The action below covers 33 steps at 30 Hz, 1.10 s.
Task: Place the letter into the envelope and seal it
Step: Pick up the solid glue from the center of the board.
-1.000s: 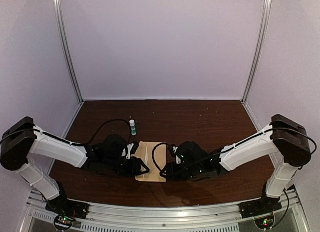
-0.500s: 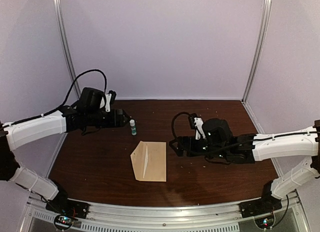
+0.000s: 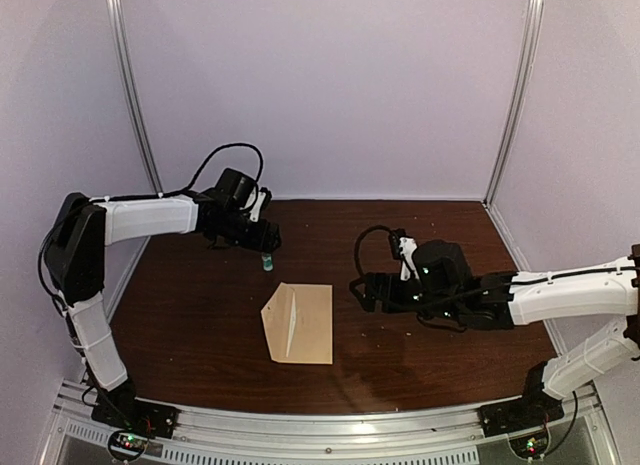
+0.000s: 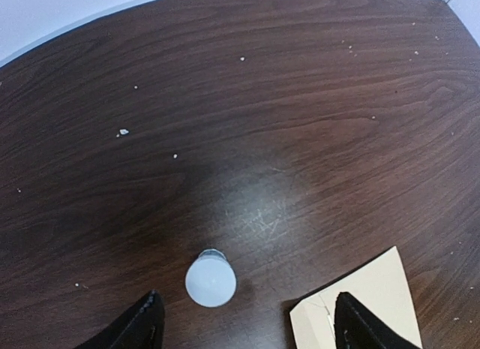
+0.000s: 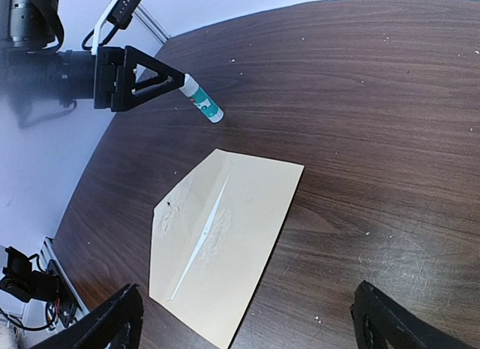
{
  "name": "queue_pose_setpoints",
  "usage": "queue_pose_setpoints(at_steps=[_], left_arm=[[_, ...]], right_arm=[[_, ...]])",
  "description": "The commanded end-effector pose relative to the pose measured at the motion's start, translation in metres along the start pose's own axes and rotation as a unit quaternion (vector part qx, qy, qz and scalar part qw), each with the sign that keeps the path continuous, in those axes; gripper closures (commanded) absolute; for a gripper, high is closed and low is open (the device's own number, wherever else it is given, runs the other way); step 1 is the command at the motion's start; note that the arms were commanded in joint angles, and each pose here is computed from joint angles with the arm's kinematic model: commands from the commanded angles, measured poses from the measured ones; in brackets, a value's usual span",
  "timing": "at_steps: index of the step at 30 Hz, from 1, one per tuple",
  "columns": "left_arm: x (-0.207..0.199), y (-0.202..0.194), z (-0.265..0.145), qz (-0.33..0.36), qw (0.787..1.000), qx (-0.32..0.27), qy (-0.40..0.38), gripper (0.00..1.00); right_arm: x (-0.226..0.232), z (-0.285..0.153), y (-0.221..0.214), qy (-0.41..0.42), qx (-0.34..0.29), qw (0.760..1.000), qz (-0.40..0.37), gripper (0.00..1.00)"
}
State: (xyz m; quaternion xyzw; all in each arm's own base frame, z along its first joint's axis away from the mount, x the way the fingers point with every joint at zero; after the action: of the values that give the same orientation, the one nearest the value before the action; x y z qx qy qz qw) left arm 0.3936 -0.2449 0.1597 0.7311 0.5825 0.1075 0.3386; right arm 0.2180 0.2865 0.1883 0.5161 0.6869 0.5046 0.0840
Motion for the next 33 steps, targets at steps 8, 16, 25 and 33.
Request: queue_pose_setpoints(at_steps=[8,16,25,33], left_arm=[[0.013,0.004,0.019,0.026,0.998,0.007,0.051,0.45],[0.016,0.005,0.033,0.032,0.997,0.013,0.068,0.50],[0.014,0.008,0.041,0.037,0.997,0.020,0.063,0.60],[0.017,0.010,0.042,0.048,0.995,0.028,0.079,0.89]], right_arm=[[-0.005,0.013,-0.005,0.020,0.006,1.000,0.015,0.03],[-0.008,0.017,-0.010,0.019,0.013,1.000,0.015,0.03],[-0.015,0.015,-0.013,0.013,0.014,1.000,0.020,0.03],[-0.015,0.013,-0.012,0.022,0.017,0.999,0.020,0.04]])
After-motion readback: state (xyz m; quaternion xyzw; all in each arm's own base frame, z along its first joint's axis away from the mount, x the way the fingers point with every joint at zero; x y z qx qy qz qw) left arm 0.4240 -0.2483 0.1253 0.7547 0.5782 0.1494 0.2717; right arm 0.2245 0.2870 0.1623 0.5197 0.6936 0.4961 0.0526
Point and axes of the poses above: each gripper's point midway between its finger pads, its own z axis out along the fingers, its own x axis along the line the jaws close on, y = z × x, the point moved 5 cm from there along -z, back along the fingers, and after that the axes turned 7 degrees about -z, right-handed, at the moved point
